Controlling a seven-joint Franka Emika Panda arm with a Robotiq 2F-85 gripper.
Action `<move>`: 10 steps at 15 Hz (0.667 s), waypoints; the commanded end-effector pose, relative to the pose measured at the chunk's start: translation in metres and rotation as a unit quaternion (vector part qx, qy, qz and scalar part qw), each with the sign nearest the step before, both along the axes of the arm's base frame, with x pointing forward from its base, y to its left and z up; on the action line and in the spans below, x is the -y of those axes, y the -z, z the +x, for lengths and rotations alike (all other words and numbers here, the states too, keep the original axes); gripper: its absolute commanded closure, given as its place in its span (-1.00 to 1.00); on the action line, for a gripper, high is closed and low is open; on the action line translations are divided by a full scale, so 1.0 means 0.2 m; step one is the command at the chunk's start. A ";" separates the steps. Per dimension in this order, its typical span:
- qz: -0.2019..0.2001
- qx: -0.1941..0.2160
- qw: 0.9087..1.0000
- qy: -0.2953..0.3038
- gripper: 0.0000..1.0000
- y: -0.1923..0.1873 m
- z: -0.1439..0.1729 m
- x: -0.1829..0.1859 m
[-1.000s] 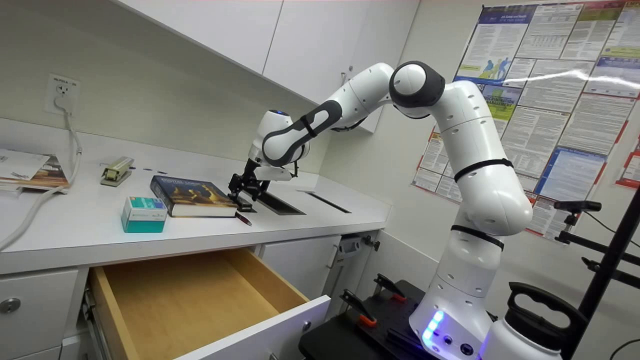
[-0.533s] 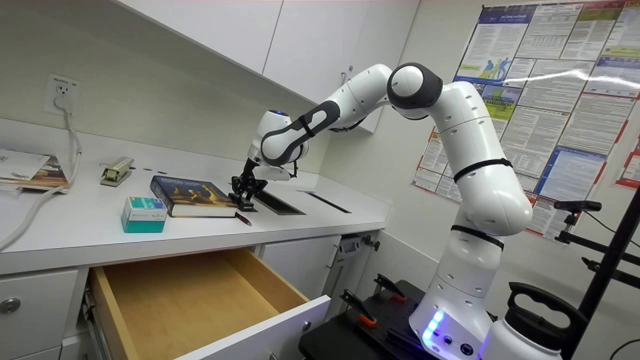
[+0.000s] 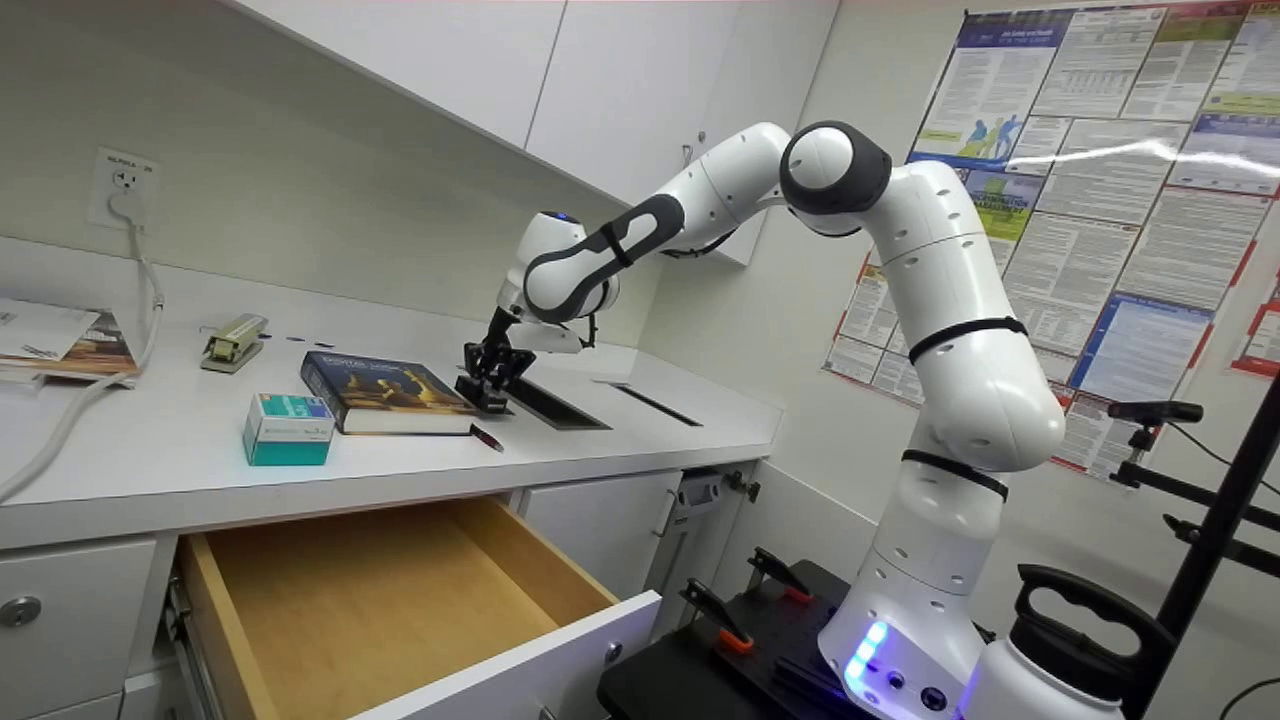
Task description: Put the black box in the open drawer
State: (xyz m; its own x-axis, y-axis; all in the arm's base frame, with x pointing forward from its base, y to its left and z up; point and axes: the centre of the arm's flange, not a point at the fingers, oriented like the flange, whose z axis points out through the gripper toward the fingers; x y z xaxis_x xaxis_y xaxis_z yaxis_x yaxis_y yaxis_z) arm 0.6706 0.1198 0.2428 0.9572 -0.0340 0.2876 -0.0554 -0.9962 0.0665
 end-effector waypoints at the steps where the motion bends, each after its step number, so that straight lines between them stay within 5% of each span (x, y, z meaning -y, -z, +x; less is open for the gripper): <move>1: 0.002 -0.013 1.000 -0.018 0.76 -0.31 -0.17 0.01; 4: -0.005 -0.069 0.995 -0.074 0.76 -0.51 -0.36 0.00; 7: -0.029 -0.129 0.981 -0.146 0.76 -0.67 -0.61 -0.05; 10: -0.023 -0.139 0.967 -0.210 0.76 -0.79 -0.87 -0.07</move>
